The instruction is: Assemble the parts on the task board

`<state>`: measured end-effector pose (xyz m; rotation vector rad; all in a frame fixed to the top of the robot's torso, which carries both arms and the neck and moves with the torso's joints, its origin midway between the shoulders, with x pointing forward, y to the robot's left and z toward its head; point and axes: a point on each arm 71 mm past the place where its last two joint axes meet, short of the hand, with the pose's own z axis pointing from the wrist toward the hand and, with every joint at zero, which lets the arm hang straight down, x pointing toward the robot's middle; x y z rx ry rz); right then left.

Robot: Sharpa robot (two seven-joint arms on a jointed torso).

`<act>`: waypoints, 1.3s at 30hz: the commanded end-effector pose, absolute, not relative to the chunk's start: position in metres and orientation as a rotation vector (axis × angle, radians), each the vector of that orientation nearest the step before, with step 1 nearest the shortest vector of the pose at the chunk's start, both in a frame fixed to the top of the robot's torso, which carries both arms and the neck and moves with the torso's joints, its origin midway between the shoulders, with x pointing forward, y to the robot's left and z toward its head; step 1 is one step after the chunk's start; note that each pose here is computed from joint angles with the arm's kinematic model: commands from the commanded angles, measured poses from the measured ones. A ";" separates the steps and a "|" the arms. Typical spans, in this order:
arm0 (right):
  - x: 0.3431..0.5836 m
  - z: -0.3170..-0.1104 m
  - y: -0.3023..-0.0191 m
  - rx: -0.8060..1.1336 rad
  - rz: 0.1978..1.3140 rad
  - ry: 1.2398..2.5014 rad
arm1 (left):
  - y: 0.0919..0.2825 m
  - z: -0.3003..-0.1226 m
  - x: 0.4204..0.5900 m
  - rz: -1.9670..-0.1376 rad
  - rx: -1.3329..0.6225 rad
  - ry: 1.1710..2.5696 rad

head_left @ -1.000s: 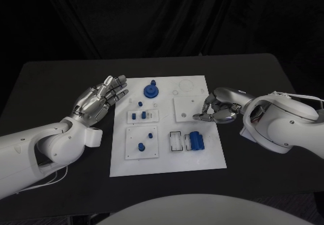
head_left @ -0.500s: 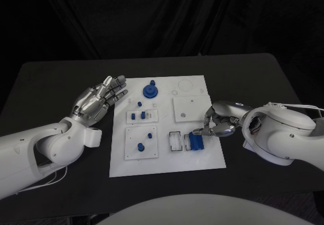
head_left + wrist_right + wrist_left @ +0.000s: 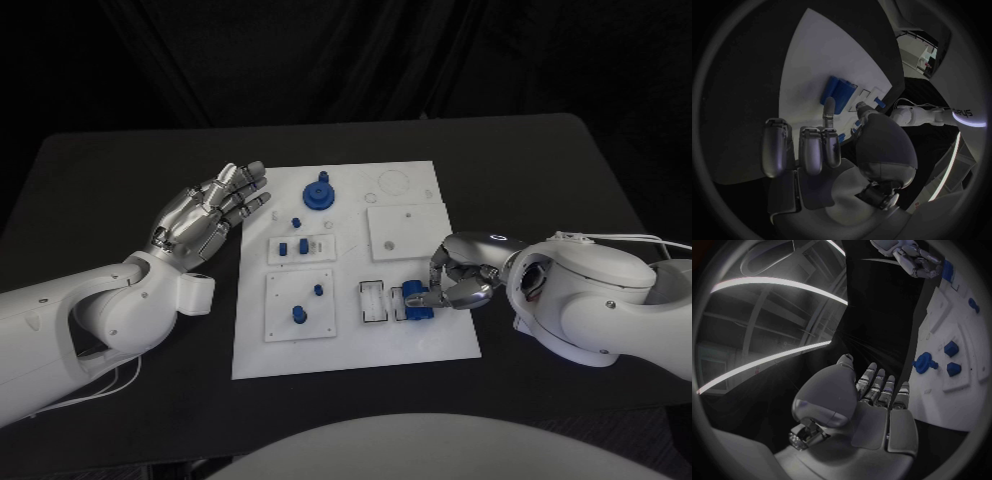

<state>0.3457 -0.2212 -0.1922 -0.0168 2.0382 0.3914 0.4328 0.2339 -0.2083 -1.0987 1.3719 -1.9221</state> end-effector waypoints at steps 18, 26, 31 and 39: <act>0.345 -0.203 -0.212 -0.012 0.393 2.060 | 0.232 -0.206 0.433 -1.969 -1.079 1.333; 0.347 -0.208 -0.214 -0.020 0.340 2.093 | 0.231 -0.207 0.433 -1.969 -1.083 1.346; 0.349 -0.209 -0.214 -0.030 0.320 2.098 | 0.230 -0.208 0.433 -1.969 -1.085 1.352; 0.350 -0.210 -0.216 -0.033 0.311 2.101 | 0.231 -0.208 0.433 -1.967 -1.088 1.359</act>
